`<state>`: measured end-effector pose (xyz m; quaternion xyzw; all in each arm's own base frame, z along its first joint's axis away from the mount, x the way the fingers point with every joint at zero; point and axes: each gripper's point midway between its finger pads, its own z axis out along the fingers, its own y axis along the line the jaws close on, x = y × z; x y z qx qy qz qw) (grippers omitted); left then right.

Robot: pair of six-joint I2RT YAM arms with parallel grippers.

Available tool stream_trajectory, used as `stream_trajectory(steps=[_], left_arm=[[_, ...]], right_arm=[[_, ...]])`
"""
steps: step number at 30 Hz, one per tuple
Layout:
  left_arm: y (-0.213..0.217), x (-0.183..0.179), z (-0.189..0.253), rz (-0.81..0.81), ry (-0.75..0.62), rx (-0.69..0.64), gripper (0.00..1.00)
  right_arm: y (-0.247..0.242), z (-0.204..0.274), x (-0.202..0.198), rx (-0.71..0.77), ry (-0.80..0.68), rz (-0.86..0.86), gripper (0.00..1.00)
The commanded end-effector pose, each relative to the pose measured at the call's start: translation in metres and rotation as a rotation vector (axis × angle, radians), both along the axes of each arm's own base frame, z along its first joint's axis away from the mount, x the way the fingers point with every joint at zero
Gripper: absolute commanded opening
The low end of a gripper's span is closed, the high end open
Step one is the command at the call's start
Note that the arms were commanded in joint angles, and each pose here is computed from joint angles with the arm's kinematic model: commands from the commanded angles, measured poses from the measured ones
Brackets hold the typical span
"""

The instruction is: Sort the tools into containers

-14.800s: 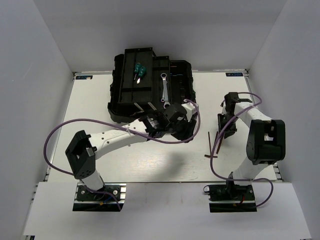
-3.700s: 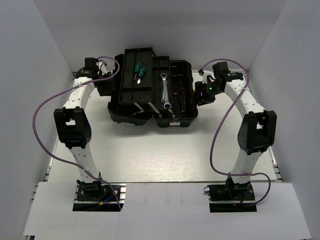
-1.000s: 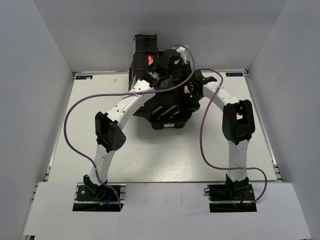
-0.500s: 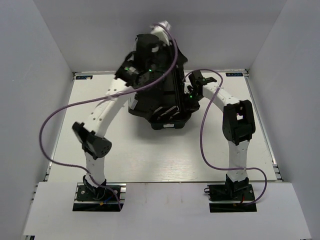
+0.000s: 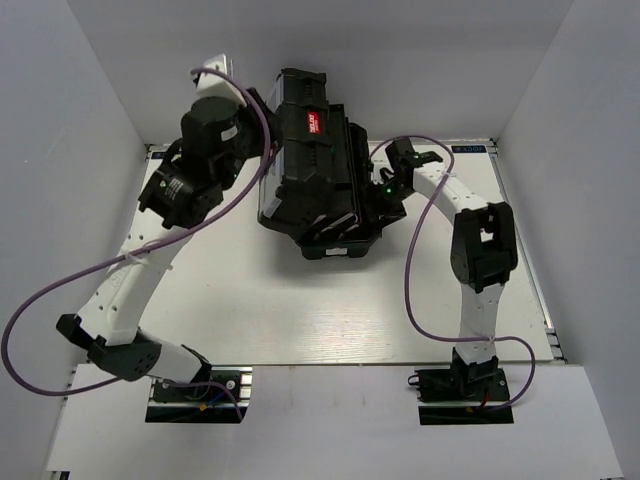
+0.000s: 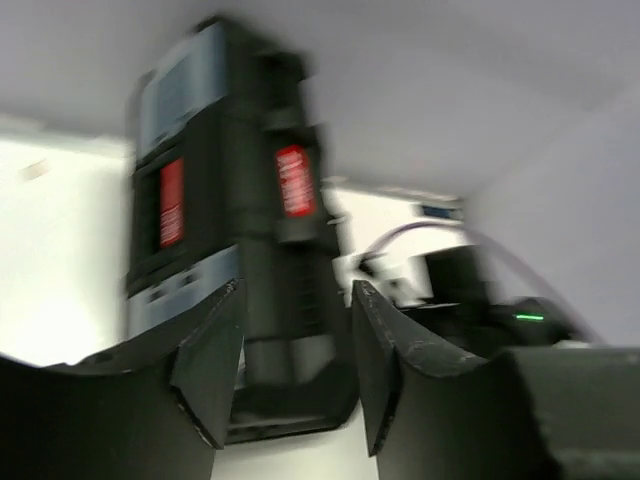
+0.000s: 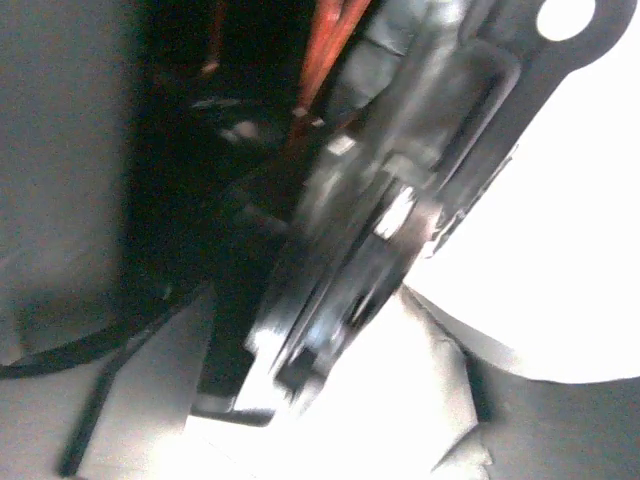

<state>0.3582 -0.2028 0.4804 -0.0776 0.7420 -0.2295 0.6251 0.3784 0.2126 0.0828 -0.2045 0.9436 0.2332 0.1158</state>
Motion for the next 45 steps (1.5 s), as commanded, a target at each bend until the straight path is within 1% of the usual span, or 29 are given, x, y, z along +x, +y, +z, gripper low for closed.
stream_trajectory(steps=[1, 3, 7, 8, 9, 10, 11, 12, 13, 14, 16, 22, 23, 24, 25, 26, 27, 30, 31, 33, 34, 36, 37, 38, 40, 41, 43, 44, 45], left_arm=[[0.029, 0.002, -0.048, 0.14, 0.103, 0.056, 0.58], [0.034, 0.004, -0.068, 0.165, 0.141, 0.072, 0.59], [0.03, 0.006, -0.092, 0.134, 0.194, 0.084, 0.59], [0.026, 0.008, -0.102, 0.127, 0.218, 0.085, 0.59], [0.025, 0.011, -0.107, 0.127, 0.228, 0.092, 0.59], [0.021, 0.012, -0.11, 0.114, 0.228, 0.087, 0.59], [0.017, 0.015, -0.12, 0.106, 0.248, 0.099, 0.59], [0.013, 0.015, -0.123, 0.088, 0.25, 0.095, 0.59], [0.012, 0.02, -0.131, 0.086, 0.269, 0.102, 0.59], [0.006, 0.022, -0.138, 0.062, 0.288, 0.106, 0.59], [-0.008, 0.029, -0.156, 0.021, 0.331, 0.119, 0.59], [-0.064, 0.046, -0.18, -0.189, 0.383, 0.092, 0.59], [-0.077, 0.042, -0.188, -0.263, 0.417, 0.092, 0.59], [-0.085, 0.049, -0.213, -0.277, 0.482, 0.115, 0.59], [-0.09, 0.054, -0.208, -0.302, 0.471, 0.132, 0.59], [-0.095, 0.049, -0.217, -0.312, 0.51, 0.153, 0.59], [-0.096, 0.052, -0.218, -0.315, 0.506, 0.161, 0.59], [-0.086, 0.056, -0.196, -0.279, 0.41, 0.128, 0.59], [-0.078, 0.05, -0.169, -0.263, 0.349, 0.106, 0.61], [-0.052, 0.052, -0.141, -0.163, 0.287, 0.123, 0.66], [-0.044, 0.05, -0.131, -0.14, 0.267, 0.138, 0.72], [-0.023, 0.037, -0.112, -0.09, 0.242, 0.164, 0.79], [-0.012, 0.025, -0.103, -0.082, 0.222, 0.172, 0.86], [-0.01, 0.025, -0.114, -0.073, 0.248, 0.191, 0.87], [0.005, 0.002, -0.124, -0.073, 0.267, 0.202, 0.89], [0.01, -0.006, -0.129, -0.074, 0.273, 0.206, 1.0], [0.022, -0.029, -0.142, -0.082, 0.271, 0.201, 1.0], [0.028, -0.037, -0.163, -0.083, 0.301, 0.219, 1.0], [0.033, -0.042, -0.162, -0.072, 0.285, 0.213, 1.0]], right_arm=[[0.022, 0.07, -0.006, 0.168, -0.12, 0.115, 0.79], [0.023, 0.083, -0.004, 0.199, -0.15, 0.124, 0.85], [0.019, 0.118, 0.0, 0.259, -0.224, 0.118, 0.85], [0.016, 0.121, 0.003, 0.25, -0.243, 0.108, 0.85], [0.001, 0.12, 0.013, 0.17, -0.288, 0.057, 0.82], [-0.005, 0.121, 0.019, 0.133, -0.311, 0.022, 0.78], [-0.015, 0.116, 0.02, 0.086, -0.316, -0.02, 0.52], [-0.035, 0.115, 0.032, -0.017, -0.365, -0.095, 0.31], [-0.041, 0.112, 0.034, -0.041, -0.369, -0.125, 0.13], [-0.054, 0.117, 0.035, -0.058, -0.386, -0.164, 0.02], [-0.066, 0.107, 0.034, -0.092, -0.388, -0.195, 0.0], [-0.093, 0.121, 0.025, -0.072, -0.413, -0.282, 0.0], [-0.095, 0.121, 0.025, -0.071, -0.411, -0.286, 0.0], [-0.102, 0.125, 0.025, -0.07, -0.417, -0.307, 0.0], [-0.102, 0.126, 0.024, -0.062, -0.412, -0.308, 0.0], [-0.108, 0.128, 0.025, -0.061, -0.416, -0.32, 0.01], [-0.108, 0.13, 0.025, -0.056, -0.418, -0.321, 0.01], [-0.11, 0.136, 0.022, -0.028, -0.421, -0.31, 0.09], [-0.105, 0.139, 0.02, 0.003, -0.417, -0.292, 0.19], [-0.097, 0.146, 0.015, 0.072, -0.411, -0.253, 0.35], [-0.089, 0.152, 0.012, 0.113, -0.423, -0.199, 0.56], [-0.084, 0.156, 0.007, 0.143, -0.431, -0.146, 0.78], [-0.082, 0.156, 0.006, 0.14, -0.434, -0.133, 0.9], [-0.082, 0.155, 0.006, 0.138, -0.429, -0.134, 0.9], [-0.086, 0.154, 0.008, 0.127, -0.431, -0.146, 0.9], [-0.096, 0.147, 0.01, 0.068, -0.42, -0.196, 0.9], [-0.1, 0.147, 0.008, 0.047, -0.409, -0.233, 0.9], [-0.111, 0.141, 0.007, -0.003, -0.398, -0.275, 0.9], [-0.114, 0.143, 0.005, -0.017, -0.405, -0.287, 0.9]])
